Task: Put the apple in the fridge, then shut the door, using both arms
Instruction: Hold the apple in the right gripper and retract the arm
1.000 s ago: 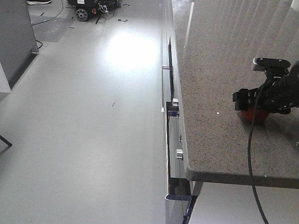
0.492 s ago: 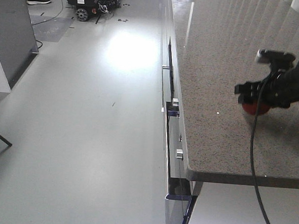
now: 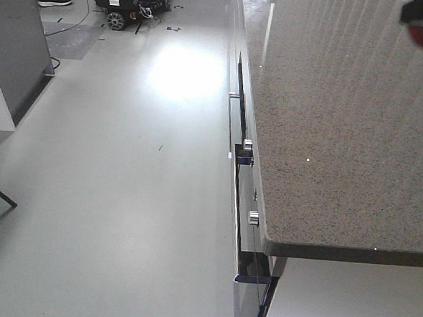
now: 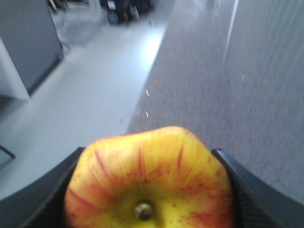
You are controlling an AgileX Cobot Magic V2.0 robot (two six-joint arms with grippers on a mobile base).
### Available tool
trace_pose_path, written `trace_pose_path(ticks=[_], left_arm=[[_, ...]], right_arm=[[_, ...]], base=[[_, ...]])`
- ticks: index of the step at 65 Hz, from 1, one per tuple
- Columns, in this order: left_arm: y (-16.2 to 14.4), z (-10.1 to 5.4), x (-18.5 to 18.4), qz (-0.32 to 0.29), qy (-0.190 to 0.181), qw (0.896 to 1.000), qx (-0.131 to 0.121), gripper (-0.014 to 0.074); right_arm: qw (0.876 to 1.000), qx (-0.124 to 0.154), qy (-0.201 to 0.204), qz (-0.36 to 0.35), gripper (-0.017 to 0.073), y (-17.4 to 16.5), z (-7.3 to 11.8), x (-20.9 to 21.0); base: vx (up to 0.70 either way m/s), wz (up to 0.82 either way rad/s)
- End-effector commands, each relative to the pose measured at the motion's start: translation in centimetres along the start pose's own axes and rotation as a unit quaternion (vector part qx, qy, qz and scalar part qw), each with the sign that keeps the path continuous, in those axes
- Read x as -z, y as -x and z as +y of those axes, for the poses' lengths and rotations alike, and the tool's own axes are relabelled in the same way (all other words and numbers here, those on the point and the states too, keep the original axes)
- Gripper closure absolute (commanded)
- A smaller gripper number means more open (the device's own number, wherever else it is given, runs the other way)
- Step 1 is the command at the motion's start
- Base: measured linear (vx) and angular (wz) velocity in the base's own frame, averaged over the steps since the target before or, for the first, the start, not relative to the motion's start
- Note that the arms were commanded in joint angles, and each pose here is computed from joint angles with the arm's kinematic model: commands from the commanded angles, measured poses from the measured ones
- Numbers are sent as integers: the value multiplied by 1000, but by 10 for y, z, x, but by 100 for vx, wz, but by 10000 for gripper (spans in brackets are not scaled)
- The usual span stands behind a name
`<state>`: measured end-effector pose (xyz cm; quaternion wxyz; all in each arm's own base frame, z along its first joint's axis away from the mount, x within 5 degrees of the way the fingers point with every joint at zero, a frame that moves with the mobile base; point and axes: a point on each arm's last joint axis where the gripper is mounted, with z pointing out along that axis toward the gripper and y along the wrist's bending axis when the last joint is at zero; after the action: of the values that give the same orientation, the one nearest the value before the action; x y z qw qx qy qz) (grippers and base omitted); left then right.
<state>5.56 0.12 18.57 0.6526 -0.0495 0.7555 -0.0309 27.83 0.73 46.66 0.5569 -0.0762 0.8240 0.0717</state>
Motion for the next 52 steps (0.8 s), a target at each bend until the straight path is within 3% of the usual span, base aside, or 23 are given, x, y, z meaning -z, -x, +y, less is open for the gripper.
trace_pose_path(ticks=[1, 37, 52], left_arm=[[13, -2, 3, -53, -8, 999, 5, 599], [13, -2, 3, -53, -8, 999, 5, 599], [13, -2, 3, -53, -8, 999, 5, 599]], right_arm=[[995, 13, -4, -102, 482, 26, 13, 58], [984, 40, 22, -170, 482, 19, 49, 169], [986, 55, 35, -154, 482, 7, 59, 195]], base=[[0, 0], [0, 0], [0, 0]])
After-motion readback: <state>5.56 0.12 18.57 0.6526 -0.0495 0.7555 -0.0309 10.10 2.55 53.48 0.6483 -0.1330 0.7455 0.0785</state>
